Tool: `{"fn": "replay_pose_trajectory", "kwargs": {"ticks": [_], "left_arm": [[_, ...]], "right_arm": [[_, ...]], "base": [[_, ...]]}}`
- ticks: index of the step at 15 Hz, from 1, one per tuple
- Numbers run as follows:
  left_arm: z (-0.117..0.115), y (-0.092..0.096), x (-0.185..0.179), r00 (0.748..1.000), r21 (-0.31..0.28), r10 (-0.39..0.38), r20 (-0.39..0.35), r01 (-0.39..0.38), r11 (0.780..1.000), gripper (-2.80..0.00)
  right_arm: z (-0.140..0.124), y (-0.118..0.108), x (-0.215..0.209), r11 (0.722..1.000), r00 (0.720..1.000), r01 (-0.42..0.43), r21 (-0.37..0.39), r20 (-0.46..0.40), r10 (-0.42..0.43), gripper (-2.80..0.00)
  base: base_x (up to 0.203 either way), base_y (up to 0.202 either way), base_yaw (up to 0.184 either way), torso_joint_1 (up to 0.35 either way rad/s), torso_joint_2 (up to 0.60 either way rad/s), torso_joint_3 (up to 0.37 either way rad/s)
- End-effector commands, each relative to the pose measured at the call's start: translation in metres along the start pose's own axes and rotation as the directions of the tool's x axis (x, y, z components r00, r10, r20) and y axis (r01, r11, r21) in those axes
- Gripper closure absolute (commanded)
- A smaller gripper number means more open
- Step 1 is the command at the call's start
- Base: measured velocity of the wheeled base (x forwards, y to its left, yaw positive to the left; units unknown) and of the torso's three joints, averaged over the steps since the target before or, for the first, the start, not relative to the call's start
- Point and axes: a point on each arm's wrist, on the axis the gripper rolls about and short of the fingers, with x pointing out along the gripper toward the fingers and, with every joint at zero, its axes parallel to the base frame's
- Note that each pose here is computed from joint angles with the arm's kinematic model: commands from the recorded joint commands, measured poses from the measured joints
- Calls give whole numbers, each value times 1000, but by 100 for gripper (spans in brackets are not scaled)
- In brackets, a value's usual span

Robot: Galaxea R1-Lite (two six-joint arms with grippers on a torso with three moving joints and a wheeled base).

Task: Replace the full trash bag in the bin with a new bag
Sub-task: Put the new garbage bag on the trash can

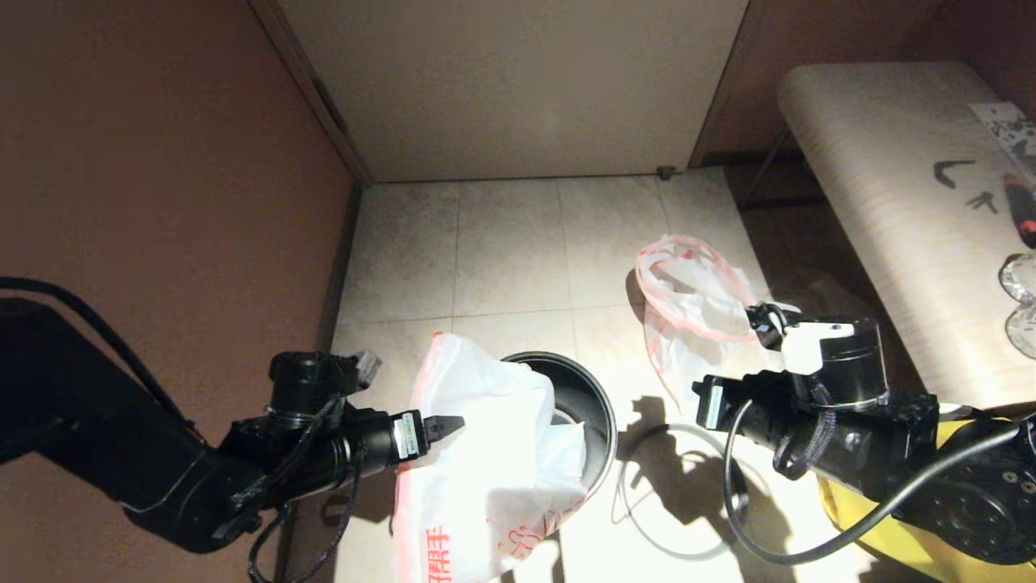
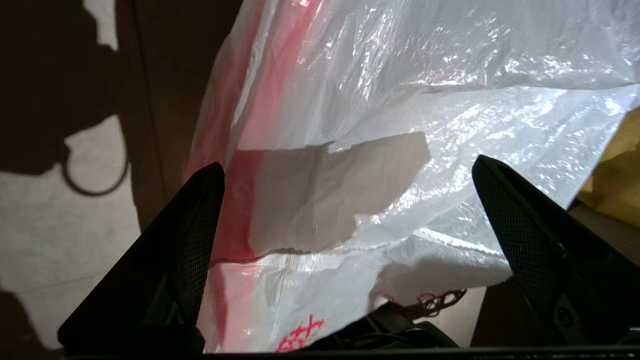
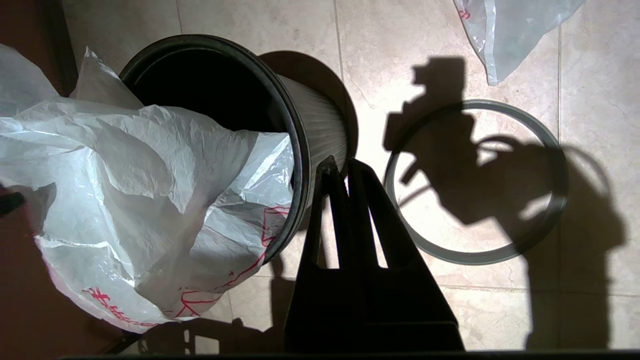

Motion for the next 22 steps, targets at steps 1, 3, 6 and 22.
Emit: {"fn": "replay_pose_trajectory", "kwargs": {"ticks": [1,3,6,22], "left_arm": [[-1,6,20,1000,1,4,-24,-4,1000,-280],[12,9,28,998,3,-55,4,55,998,-280],[17,17,28,999,-10,-44,22,44,999,-280],[-1,10,6,926,30,-376,-30,377,926,0]], "right_arm": [[1,1,0,1000,1000,-2,3,5,2,0],[1,1,0,1000,1000,-2,2,7,2,0],[1,1,0,1000,1000,-4,2,8,4,0],[1,0,1,1000,1000,7,1,7,-7,0]], "base": [[0,0,0,0,0,0],[0,0,0,0,0,0],[0,0,0,0,0,0],[0,0,0,0,0,0]]}}
